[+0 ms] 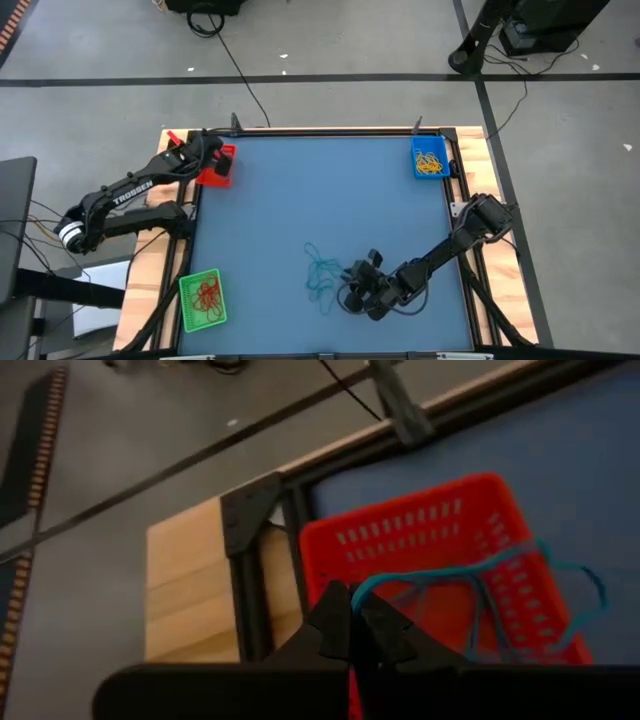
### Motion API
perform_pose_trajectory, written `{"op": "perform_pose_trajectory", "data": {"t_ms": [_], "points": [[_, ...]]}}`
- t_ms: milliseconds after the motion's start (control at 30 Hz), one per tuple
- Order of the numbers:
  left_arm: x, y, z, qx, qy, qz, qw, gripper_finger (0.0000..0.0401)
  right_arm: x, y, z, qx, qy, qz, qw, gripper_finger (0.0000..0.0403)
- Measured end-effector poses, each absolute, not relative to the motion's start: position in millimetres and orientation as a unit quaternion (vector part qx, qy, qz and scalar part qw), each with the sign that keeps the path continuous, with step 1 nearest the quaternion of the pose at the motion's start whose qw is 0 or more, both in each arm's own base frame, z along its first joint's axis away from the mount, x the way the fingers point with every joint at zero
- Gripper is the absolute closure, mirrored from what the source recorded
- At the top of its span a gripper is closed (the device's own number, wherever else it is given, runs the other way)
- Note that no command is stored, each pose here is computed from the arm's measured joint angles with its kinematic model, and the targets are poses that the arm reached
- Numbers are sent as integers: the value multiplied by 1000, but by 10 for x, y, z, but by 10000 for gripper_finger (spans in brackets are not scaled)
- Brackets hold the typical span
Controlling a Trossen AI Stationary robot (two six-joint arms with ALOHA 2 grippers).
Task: Sort rubber bands into baskets
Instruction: Put the blue rubber band into the red basket
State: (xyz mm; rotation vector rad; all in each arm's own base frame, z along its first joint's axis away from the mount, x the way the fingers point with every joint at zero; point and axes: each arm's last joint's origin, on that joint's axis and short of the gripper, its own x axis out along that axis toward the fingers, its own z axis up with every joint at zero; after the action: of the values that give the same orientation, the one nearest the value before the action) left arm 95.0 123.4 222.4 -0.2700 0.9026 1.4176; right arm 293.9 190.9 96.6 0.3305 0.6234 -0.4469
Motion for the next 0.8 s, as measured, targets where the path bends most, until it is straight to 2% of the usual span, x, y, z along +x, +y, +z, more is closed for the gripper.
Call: {"op": "perform_pose_trajectory", "data": {"t_ms": [367, 800], "points": [[846, 1272, 2235, -101, 389, 695, 596, 399, 3011, 1799, 959, 125, 326, -204, 914, 292], [987, 1355, 2052, -146, 434, 609, 648, 396, 3006, 1818, 958, 137, 331, -196, 913, 292]]}}
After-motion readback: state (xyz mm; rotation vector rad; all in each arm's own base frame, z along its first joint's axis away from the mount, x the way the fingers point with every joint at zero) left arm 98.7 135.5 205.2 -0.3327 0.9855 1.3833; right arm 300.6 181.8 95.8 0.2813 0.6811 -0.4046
